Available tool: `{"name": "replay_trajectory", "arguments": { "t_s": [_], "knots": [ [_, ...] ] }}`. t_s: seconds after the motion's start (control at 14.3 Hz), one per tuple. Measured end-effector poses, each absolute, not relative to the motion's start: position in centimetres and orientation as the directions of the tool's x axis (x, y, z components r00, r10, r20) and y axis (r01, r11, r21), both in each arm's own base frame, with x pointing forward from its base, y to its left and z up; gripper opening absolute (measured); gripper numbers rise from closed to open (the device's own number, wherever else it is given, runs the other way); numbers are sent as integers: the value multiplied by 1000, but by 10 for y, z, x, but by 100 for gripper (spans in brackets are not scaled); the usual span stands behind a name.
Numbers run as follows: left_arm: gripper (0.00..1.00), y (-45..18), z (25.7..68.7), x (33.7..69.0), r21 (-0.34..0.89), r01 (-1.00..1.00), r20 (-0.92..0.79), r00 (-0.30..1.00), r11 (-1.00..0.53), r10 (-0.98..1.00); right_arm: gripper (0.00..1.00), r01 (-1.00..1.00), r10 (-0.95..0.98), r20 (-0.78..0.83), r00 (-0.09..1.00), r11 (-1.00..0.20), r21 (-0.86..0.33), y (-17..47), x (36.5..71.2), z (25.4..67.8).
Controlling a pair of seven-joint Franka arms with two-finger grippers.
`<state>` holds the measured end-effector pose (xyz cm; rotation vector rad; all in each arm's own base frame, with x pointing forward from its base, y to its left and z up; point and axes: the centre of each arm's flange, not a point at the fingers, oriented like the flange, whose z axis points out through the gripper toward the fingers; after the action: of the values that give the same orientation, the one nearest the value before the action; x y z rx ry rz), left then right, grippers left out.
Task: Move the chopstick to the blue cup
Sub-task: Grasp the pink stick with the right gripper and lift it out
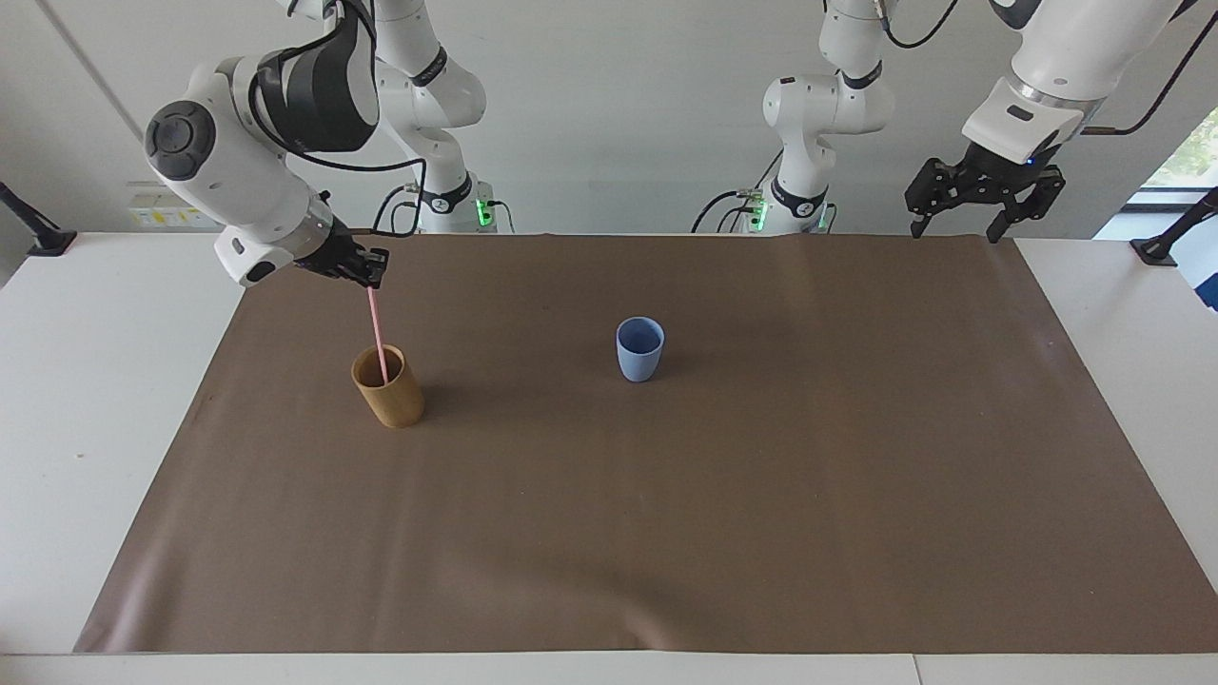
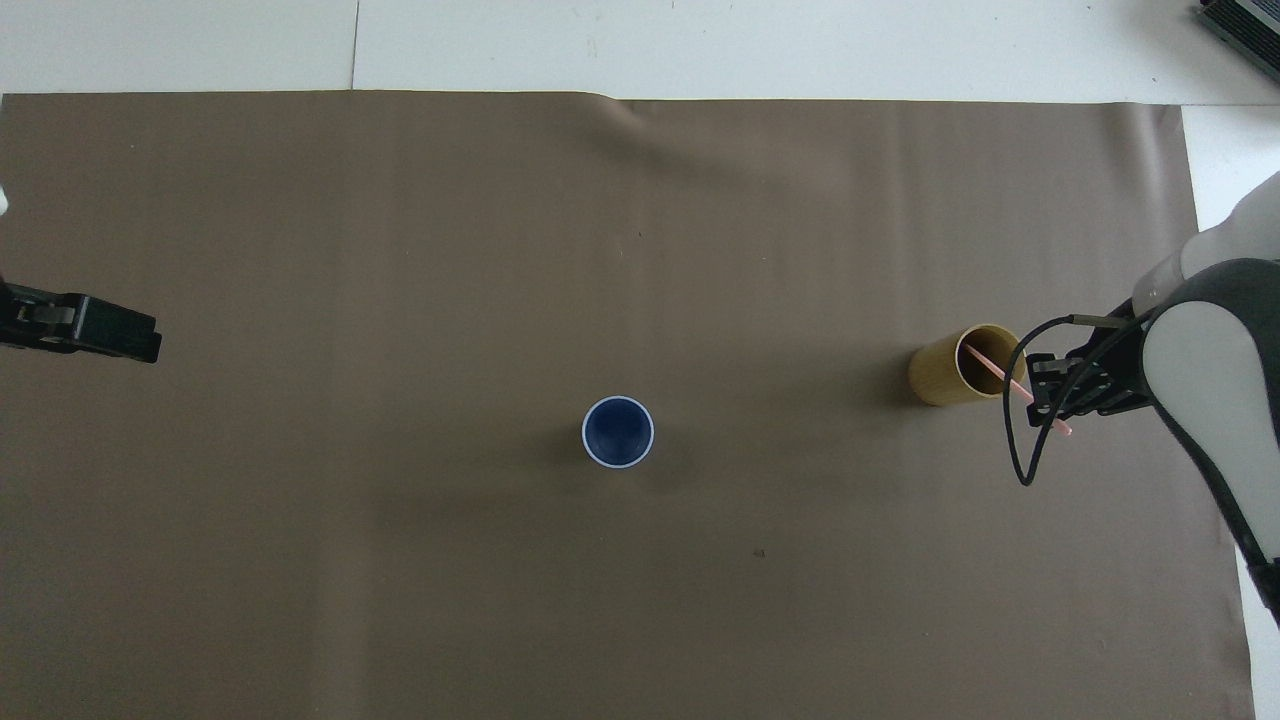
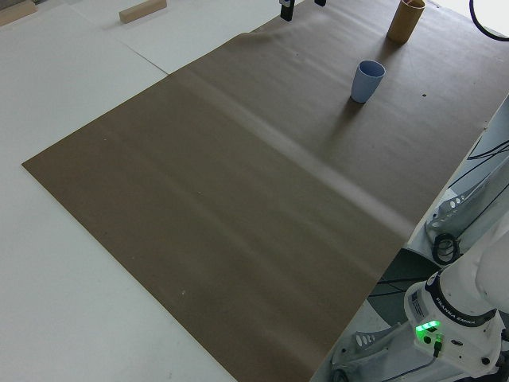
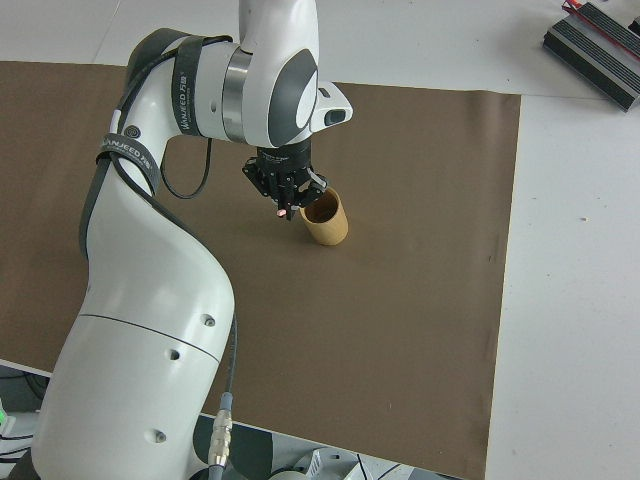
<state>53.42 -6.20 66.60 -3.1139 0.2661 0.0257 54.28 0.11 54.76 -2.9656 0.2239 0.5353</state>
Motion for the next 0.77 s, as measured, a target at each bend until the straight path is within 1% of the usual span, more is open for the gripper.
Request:
{"name": "replay_trajectory", "arguments": {
  "t_s": [0.21,0.35,0.77],
  "knots": [
    [100,-62,666,534,-15,-170,-18,985,-985,-169,8,-257,-192,-380,905,-958,-129,15,529,580],
    [100,-62,666,534,-15,-170,-18,985,-985,-169,8,-349,-264,-409,874,-925,-150,34,525,588],
    [100,-62,666,534,-15,-170,-19,985,-985,-170,8,-558,-438,-466,768,-815,-154,147,520,597]
  ]
}}
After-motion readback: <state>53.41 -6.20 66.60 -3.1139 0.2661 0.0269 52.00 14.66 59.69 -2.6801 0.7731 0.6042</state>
